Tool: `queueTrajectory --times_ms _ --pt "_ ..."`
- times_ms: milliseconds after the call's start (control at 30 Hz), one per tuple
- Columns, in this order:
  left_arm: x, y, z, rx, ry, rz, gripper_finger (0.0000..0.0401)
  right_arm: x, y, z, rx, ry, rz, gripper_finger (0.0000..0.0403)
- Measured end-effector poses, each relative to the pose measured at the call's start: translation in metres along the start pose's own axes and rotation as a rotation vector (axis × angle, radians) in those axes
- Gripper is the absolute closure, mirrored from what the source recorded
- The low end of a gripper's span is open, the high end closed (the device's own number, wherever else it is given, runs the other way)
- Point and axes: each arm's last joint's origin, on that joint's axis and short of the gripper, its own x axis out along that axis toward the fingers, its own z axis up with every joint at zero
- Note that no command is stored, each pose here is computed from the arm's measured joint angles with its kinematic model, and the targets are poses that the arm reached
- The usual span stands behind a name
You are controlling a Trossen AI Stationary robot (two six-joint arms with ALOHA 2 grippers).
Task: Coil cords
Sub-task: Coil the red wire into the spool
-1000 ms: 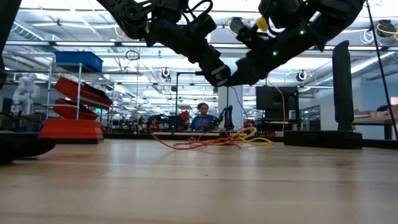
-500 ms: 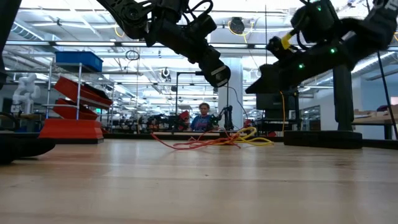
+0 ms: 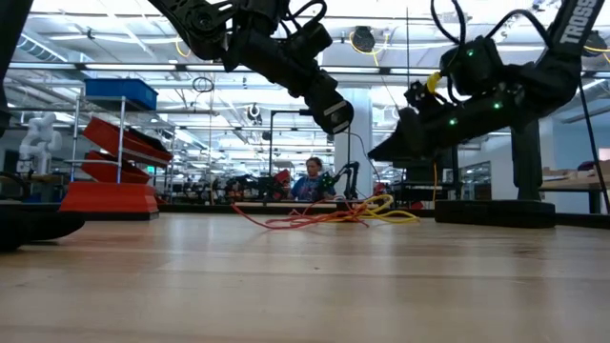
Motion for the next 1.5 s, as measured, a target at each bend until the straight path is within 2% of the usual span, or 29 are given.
queueTrajectory --times_ms 167,367,500,767,1067,1167,1500 --pt "0.0 0.0 0.0 -0.002 -0.004 0.002 0.0401 0.006 -0.004 -0.01 0.007 0.051 0.004 0.0289" --pt "0.0 0.0 0.001 -0.004 -0.005 0.002 0.0401 0.021 -0.003 -0.01 0.0 0.066 0.022 0.0289" --pt "0.0 0.0 0.0 -0.002 0.004 -0.004 0.0401 0.028 -0.002 -0.009 -0.015 0.065 0.019 0.0307" --pt "0.0 -0.001 -0.002 0.004 0.016 -0.012 0.0401 0.023 -0.002 -0.006 -0.045 0.062 0.019 0.0368" --pt "0.0 -0.001 -0.002 0.005 0.015 -0.012 0.0401 0.017 -0.004 -0.009 -0.057 0.12 0.017 0.0366" --pt "0.0 -0.001 -0.001 0.005 0.014 -0.011 0.0401 0.017 -0.004 -0.011 -0.071 0.136 0.017 0.0393" --pt "0.0 -0.002 -0.002 0.011 0.024 -0.018 0.0401 0.017 -0.004 -0.004 -0.058 0.068 0.011 0.0402"
